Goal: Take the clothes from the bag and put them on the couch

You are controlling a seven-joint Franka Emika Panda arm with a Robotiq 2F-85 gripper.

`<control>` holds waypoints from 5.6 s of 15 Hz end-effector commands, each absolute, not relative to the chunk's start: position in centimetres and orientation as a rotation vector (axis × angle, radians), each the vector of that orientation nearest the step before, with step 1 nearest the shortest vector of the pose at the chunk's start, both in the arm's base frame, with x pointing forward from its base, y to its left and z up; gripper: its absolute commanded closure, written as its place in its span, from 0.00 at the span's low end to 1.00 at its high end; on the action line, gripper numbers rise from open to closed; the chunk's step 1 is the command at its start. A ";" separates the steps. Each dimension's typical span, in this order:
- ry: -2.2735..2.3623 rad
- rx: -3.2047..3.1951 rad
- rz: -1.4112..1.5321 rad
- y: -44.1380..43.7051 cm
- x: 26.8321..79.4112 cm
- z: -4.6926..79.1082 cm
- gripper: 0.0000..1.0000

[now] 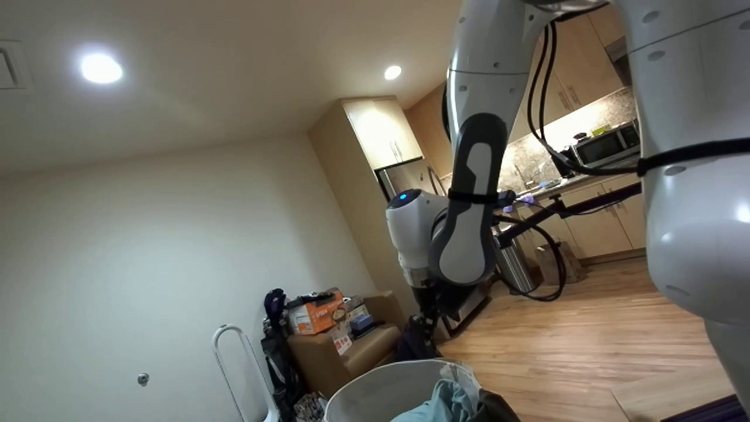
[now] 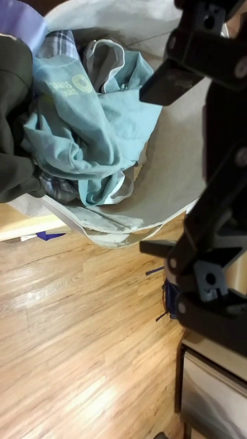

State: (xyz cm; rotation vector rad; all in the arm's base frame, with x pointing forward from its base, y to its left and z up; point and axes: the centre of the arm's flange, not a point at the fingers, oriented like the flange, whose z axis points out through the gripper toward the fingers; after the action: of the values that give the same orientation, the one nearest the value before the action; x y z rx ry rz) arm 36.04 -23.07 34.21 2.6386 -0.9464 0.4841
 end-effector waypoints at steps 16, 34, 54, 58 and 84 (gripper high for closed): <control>-0.601 2.940 0.262 -26.2 40.1 24.5 0.00; -0.286 2.905 0.401 -31.2 41.8 13.6 0.26; -0.307 2.898 0.742 -30.0 50.5 27.1 0.91; -0.288 2.913 0.697 -29.4 51.1 27.0 0.56; -0.097 2.995 0.625 -32.7 52.6 8.2 0.46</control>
State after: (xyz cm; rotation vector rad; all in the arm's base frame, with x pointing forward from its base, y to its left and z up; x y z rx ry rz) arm 52.26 -31.85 8.55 3.0101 -0.1315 0.5920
